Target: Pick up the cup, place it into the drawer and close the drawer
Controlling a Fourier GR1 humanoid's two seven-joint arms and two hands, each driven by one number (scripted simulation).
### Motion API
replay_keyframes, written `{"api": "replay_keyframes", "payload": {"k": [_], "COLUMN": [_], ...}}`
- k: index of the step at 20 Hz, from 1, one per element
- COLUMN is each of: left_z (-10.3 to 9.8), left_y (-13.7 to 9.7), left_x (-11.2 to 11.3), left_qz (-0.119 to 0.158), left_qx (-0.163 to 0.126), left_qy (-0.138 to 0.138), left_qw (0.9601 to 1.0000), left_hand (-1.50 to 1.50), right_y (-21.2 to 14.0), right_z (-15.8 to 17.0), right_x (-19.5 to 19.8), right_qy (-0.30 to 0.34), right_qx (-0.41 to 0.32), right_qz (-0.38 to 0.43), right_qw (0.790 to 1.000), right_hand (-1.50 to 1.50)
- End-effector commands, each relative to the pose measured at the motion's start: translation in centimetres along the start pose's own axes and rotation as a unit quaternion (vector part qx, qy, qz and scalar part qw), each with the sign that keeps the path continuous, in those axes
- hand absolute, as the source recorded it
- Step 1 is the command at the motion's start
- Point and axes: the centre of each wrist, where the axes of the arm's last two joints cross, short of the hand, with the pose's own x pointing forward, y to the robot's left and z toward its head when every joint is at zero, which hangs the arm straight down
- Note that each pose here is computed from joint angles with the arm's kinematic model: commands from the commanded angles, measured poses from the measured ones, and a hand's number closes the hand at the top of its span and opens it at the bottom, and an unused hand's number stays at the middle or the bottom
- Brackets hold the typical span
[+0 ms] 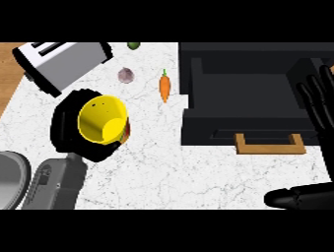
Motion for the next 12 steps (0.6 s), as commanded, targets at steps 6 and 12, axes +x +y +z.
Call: {"api": "replay_keyframes", "payload": {"k": [6,12], "left_z": [-6.2,-10.5], "left_y": [-7.2,-9.3], "left_x": [5.3,6.8], "left_qz": [0.003,-0.021], "left_qx": [-0.028,-0.03], "left_qy": [-0.016,-0.01], "left_qw": [0.9995,0.9993], "left_hand": [1.5,1.5], "right_y": [-1.4,-0.3], "right_z": [-0.7,0.3], "right_x": [1.5,0.3], "right_qy": [-0.011,-0.01], "right_qx": [-0.011,-0.002], "right_qz": [-0.001,0.005], "right_qw": [1.0,1.0], "right_hand": [-1.5,-1.5]}}
